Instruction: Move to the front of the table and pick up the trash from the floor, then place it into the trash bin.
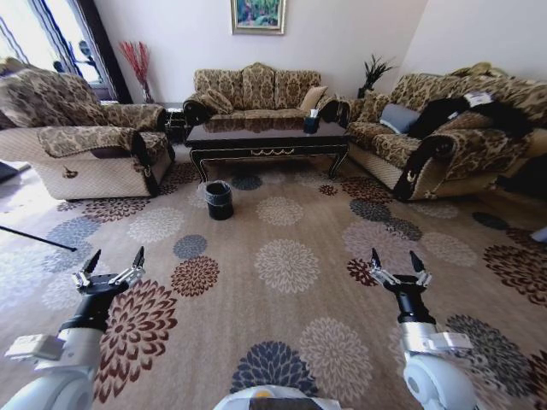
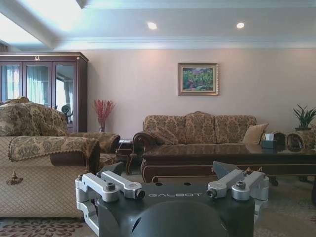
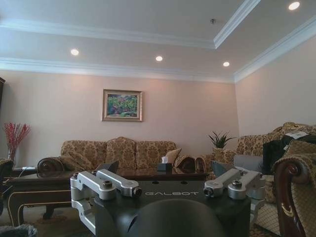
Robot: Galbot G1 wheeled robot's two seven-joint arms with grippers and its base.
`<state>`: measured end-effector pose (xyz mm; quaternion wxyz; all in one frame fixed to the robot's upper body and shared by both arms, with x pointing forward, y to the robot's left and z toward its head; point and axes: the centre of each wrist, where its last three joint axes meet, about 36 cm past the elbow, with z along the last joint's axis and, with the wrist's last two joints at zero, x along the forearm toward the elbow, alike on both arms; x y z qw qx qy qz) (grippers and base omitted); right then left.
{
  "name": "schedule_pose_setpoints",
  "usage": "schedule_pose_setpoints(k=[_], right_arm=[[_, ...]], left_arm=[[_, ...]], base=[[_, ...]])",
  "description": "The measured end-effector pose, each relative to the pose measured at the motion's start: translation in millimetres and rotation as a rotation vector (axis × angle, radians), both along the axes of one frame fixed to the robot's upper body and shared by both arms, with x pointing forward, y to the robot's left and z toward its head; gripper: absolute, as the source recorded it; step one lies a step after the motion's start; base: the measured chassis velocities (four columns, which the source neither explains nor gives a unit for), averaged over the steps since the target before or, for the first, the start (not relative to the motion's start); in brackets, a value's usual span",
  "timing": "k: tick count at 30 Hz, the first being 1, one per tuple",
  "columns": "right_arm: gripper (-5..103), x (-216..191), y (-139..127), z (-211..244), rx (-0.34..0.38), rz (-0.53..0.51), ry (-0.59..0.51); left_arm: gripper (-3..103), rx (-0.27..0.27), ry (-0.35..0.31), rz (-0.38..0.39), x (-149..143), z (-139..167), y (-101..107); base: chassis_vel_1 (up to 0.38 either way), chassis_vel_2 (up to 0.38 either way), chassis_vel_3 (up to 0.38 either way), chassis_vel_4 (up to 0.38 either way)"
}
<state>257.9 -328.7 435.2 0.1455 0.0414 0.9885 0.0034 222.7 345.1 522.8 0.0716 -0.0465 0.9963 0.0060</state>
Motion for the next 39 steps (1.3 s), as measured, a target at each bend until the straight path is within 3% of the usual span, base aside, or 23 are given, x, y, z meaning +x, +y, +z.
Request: schedule_pose_setpoints(k=[39], right_arm=[[100,0.0,0.0,0.0,0.000,0.000,0.000]], left_arm=[[100,0.000,0.000,0.000,0.0,0.0,0.0]], base=[[0.000,0.000,0.000,0.000]])
